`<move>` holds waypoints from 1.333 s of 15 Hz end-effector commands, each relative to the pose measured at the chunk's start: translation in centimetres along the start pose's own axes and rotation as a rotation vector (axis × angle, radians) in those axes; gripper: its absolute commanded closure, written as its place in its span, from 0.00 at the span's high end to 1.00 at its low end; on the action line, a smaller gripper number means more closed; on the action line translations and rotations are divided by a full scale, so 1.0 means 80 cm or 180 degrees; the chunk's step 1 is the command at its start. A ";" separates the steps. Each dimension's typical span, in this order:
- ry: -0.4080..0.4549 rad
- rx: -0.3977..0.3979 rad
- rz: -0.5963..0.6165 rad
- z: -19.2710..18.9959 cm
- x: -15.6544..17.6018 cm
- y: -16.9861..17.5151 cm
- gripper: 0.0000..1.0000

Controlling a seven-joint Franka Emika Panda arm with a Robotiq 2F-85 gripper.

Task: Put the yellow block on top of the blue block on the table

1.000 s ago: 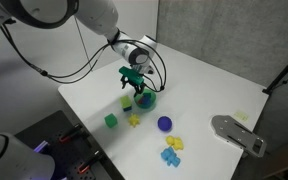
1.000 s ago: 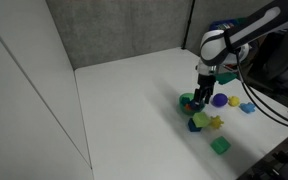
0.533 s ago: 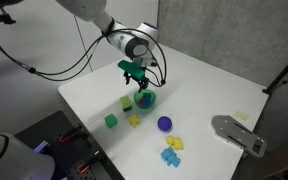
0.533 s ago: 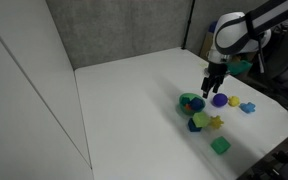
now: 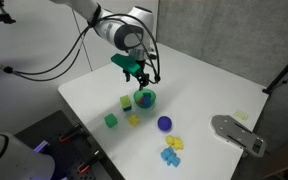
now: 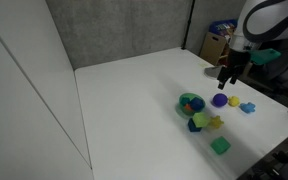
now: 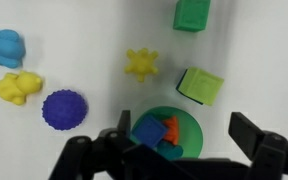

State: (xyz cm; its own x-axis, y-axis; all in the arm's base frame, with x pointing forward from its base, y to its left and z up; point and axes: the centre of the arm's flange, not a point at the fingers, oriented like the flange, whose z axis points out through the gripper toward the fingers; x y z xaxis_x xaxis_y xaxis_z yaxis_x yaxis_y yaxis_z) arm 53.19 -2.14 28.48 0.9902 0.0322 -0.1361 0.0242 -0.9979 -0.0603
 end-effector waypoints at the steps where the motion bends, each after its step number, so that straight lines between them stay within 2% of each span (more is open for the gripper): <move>1: 0.0149 -0.0173 0.0144 -0.036 -0.062 -0.001 1.00; 7: 0.0245 -0.0379 0.0223 -0.087 -0.135 -0.011 1.00; 9: 0.0307 -0.0357 0.0247 -0.107 -0.150 -0.016 1.00; 15: 0.0259 -0.0309 0.0193 -0.147 -0.197 -0.032 1.00; 16: 0.0250 -0.0337 0.0153 -0.137 -0.170 -0.025 1.00; 20: 0.0259 -0.0339 0.0152 -0.143 -0.186 -0.027 1.00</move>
State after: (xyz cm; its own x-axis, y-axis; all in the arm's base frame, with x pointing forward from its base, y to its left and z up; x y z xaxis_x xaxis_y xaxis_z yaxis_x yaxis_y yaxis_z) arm 39.99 -1.12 41.92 0.9983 -0.0158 -0.0557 -0.0130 -0.9987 0.0502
